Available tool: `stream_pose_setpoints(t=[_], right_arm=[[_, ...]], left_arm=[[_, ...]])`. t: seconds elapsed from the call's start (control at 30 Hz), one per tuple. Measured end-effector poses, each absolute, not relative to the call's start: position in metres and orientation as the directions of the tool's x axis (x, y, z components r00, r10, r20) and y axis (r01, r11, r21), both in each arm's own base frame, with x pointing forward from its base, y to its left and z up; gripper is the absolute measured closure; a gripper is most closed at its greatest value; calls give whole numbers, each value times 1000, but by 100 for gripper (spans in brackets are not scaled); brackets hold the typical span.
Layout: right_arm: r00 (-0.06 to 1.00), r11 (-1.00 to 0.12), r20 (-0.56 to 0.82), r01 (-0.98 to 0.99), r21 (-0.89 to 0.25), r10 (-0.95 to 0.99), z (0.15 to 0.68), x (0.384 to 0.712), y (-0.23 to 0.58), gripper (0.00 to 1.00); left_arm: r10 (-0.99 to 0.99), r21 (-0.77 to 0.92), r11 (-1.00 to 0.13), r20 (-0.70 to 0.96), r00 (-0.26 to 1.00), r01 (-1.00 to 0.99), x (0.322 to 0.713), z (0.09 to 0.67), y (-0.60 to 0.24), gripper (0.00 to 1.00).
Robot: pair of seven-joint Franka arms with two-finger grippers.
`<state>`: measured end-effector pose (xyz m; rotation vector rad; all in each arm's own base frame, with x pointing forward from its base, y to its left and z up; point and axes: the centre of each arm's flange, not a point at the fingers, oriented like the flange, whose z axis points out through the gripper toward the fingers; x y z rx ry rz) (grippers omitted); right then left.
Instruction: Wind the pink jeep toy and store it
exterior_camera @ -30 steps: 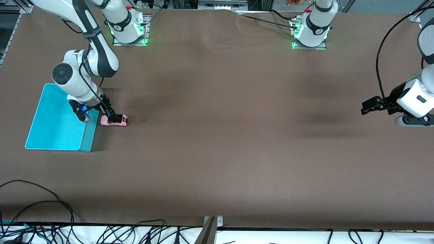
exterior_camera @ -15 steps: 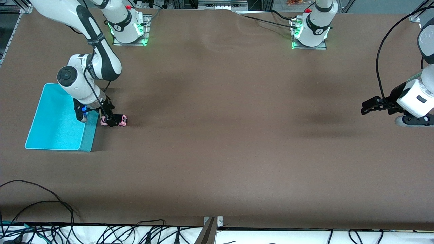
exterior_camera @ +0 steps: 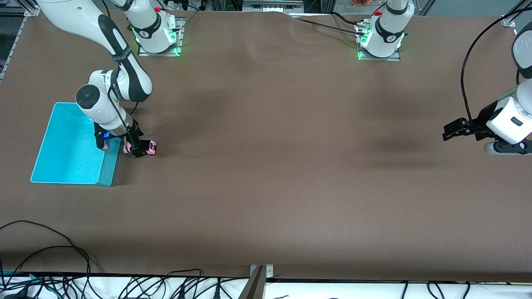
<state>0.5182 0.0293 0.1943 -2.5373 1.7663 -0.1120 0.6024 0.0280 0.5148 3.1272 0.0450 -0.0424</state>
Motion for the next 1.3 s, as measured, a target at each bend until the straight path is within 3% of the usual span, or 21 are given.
stream_pose_setpoints(t=[0.07, 0.23, 0.63, 0.93, 1.3], right_arm=[[344, -345, 33, -935, -85, -939, 196, 520, 29, 28], [340, -341, 35, -935, -93, -940, 199, 522, 29, 45], [371, -372, 37, -916, -153, -928, 231, 535, 51, 45], [420, -418, 12, -899, -128, -907, 281, 559, 77, 45], [591, -590, 29, -799, -116, -806, 316, 572, 73, 45]], left_arm=[[29, 13, -999, -27, 999, 29, 602, 515, 28, 0], [29, 13, -999, -27, 999, 29, 602, 515, 28, 0], [29, 13, -999, -27, 999, 29, 602, 515, 28, 0], [29, 13, -999, -27, 999, 29, 602, 515, 28, 0], [29, 13, -999, -27, 999, 29, 602, 515, 28, 0]])
